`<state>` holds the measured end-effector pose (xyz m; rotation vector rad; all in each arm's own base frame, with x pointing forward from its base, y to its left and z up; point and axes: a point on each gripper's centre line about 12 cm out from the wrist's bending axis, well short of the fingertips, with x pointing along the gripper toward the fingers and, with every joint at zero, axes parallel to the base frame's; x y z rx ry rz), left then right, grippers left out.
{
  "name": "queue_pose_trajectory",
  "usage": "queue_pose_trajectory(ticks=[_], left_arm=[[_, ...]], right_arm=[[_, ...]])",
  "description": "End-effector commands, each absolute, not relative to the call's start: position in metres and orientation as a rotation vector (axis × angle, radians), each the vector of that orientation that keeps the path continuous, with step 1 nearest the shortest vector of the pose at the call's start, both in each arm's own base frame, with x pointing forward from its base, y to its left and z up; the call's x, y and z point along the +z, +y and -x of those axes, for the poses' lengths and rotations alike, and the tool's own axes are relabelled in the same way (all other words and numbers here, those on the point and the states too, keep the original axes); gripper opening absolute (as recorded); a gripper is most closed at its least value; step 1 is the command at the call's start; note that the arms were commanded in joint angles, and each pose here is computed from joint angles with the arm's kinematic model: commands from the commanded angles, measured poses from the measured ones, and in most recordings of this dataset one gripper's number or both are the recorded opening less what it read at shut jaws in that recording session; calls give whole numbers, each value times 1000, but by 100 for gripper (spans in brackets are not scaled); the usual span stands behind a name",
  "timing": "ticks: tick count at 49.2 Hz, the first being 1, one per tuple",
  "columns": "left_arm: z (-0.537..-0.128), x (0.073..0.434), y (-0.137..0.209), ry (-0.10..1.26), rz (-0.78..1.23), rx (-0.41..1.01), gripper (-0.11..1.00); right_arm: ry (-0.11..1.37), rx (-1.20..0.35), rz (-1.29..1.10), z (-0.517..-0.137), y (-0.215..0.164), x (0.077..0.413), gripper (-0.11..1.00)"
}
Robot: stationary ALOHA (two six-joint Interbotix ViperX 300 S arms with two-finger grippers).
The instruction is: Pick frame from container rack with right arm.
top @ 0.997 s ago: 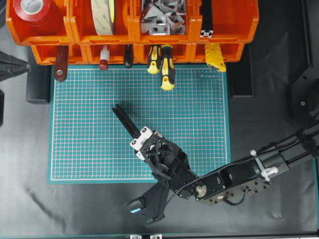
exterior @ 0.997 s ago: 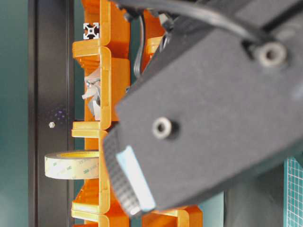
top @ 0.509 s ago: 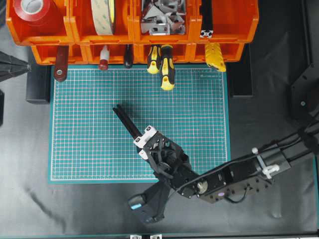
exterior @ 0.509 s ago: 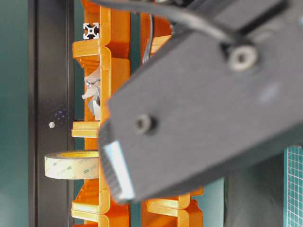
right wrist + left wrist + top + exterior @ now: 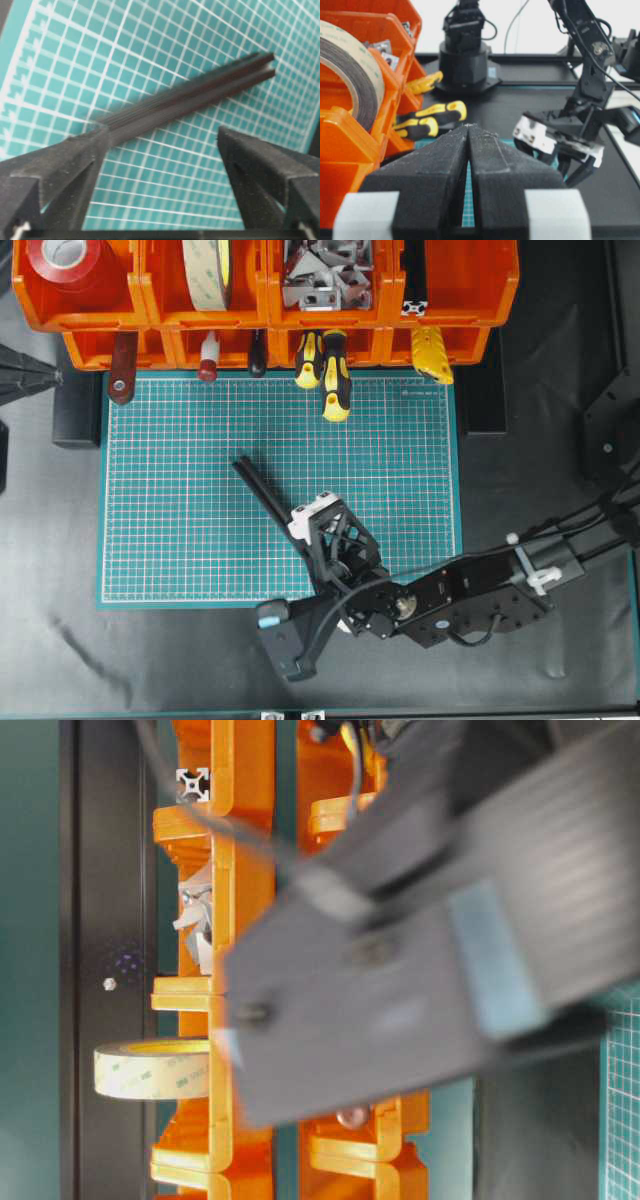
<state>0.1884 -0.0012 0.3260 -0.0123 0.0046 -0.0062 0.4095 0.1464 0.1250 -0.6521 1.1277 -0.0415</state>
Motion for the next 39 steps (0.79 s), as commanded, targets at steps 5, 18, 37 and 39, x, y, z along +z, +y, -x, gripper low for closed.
queue_pose_trajectory(ticks=[5,18,37,39], left_arm=[[-189,331,-2,-8,15,-9,0],[-189,331,-2,-6,15,-9,0],[-189,331,-2,-6,15,-9,0],[-189,331,-2,-6,17,-9,0]], right_arm=[[1031,-139,419,-400,143,164,84],[924,-210,210,-372,128,205,84],[811,-149,125,-346,119,240,84],[808,-144,120,-345,119,240,84]])
